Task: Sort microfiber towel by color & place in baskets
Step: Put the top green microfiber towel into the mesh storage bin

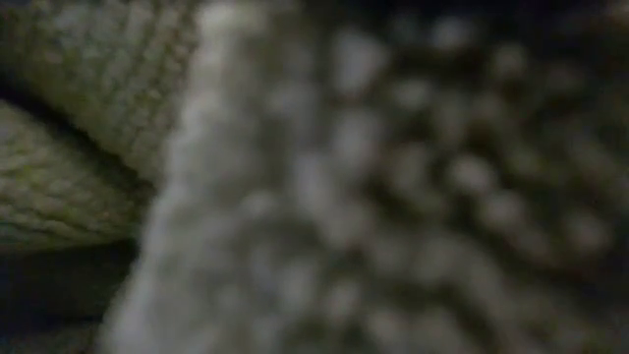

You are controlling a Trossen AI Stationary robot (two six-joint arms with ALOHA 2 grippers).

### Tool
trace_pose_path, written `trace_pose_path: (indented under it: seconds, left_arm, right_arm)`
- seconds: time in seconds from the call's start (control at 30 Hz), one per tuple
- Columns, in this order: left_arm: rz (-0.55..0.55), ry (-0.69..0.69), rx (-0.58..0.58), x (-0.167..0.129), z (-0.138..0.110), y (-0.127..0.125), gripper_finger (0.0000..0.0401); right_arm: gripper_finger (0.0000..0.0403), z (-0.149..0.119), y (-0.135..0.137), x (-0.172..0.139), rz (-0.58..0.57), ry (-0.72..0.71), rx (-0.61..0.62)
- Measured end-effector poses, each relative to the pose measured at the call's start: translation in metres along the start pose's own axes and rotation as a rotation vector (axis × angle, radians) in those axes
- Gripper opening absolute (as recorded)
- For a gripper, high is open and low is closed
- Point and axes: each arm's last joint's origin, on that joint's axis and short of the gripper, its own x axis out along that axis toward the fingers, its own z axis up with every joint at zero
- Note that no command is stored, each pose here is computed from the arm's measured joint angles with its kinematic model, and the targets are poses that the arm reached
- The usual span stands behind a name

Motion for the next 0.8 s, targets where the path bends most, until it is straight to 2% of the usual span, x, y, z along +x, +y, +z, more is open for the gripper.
trace_pose_path:
  seconds: [0.1,0.17,0.4,0.63,0.73,0.8]
  left_arm:
    - [-0.051,-0.107,-0.054,-0.004,-0.012,0.015,0.0089]
    - [-0.045,-0.139,-0.078,-0.002,-0.022,0.022,0.0089]
    - [-0.039,-0.125,-0.120,0.018,-0.051,0.030,0.0089]
    - [-0.188,-0.164,-0.156,0.047,-0.069,0.048,0.0089]
    - [-0.166,-0.167,-0.180,0.054,-0.077,0.060,0.0089]
    - [-0.095,-0.155,-0.190,0.056,-0.081,0.068,0.0089]
  right_arm:
    - [0.0068,0.000,0.000,0.000,-0.001,-0.004,0.001]
    - [0.0068,0.000,0.000,0.000,-0.003,-0.006,0.002]
    - [0.0068,0.000,0.000,0.000,-0.003,-0.007,0.003]
    - [0.0068,0.000,0.000,0.000,-0.003,-0.007,0.006]
    - [0.0068,0.000,0.000,0.000,-0.003,-0.007,0.027]
    - [0.0068,0.000,0.000,0.000,-0.003,-0.007,0.036]
